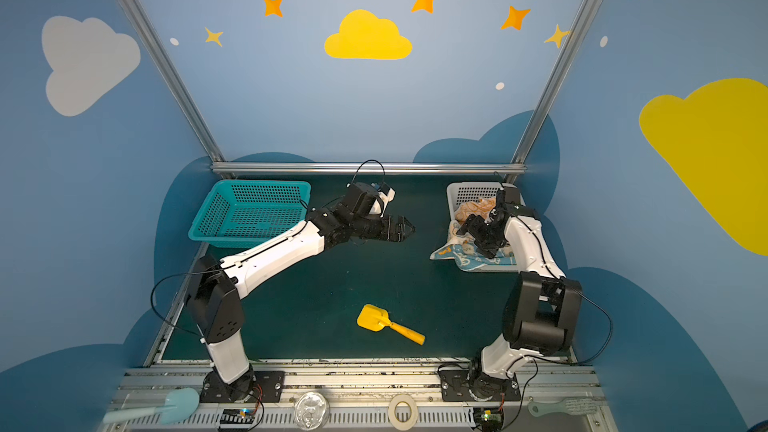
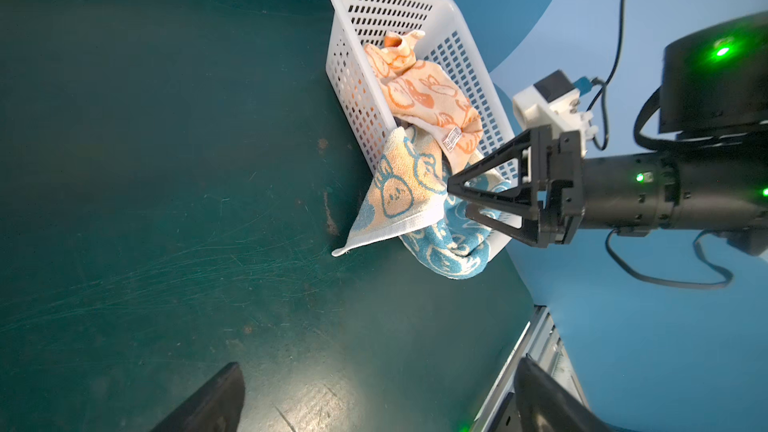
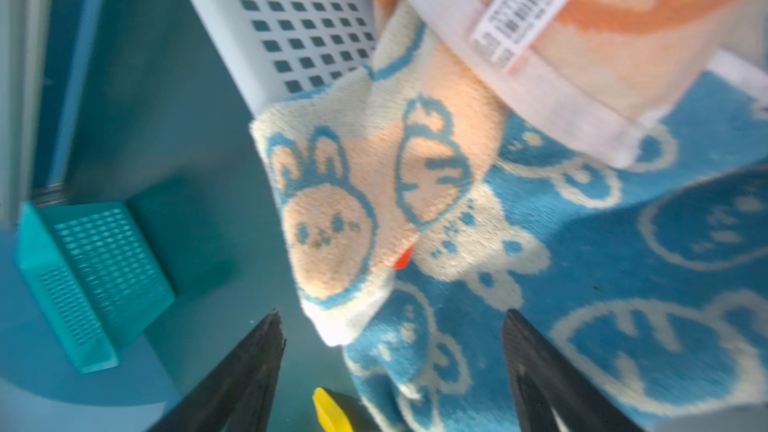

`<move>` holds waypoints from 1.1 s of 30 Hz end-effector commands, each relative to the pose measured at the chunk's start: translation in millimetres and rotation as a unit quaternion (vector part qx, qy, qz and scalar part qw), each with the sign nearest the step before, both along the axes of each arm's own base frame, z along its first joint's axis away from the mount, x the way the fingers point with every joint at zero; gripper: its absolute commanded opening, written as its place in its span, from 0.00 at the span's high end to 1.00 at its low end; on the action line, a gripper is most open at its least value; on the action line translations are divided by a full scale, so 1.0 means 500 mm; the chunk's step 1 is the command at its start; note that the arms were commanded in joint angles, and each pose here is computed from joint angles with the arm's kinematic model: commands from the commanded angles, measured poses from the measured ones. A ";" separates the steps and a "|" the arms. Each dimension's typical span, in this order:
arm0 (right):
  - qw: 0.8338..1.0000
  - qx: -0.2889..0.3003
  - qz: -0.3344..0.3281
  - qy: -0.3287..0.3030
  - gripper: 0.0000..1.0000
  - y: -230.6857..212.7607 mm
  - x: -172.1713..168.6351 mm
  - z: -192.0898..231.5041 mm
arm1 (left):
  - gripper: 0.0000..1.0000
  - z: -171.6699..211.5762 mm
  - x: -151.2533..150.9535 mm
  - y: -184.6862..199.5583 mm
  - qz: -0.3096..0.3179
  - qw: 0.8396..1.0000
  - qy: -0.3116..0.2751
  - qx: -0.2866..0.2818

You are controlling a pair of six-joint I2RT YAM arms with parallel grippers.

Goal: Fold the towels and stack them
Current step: 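Lift the blue-and-cream towel out of the white basket with the right gripper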

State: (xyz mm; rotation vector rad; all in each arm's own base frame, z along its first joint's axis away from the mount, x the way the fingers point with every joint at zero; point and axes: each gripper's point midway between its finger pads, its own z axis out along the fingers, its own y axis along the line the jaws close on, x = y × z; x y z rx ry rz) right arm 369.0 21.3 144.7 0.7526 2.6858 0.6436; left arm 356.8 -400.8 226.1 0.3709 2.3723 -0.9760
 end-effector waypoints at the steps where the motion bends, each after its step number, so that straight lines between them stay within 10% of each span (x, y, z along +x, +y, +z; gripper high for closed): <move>1: 0.999 0.042 -0.002 -0.013 0.20 0.017 0.017 0.002 | 0.00 -0.007 0.012 -0.001 -0.002 1.000 -0.017 0.026; 12: 0.997 0.076 -0.024 -0.004 0.41 0.012 0.032 -0.038 | 0.00 -0.023 0.018 -0.012 -0.007 0.999 -0.022 0.049; 25: 0.995 0.088 -0.042 -0.008 0.94 -0.014 0.046 -0.045 | 0.00 -0.027 0.019 -0.006 -0.006 0.997 -0.032 0.063; 33: 0.995 0.074 -0.040 -0.051 1.00 -0.017 0.042 0.053 | 0.00 0.001 0.037 0.024 0.016 0.993 -0.079 0.091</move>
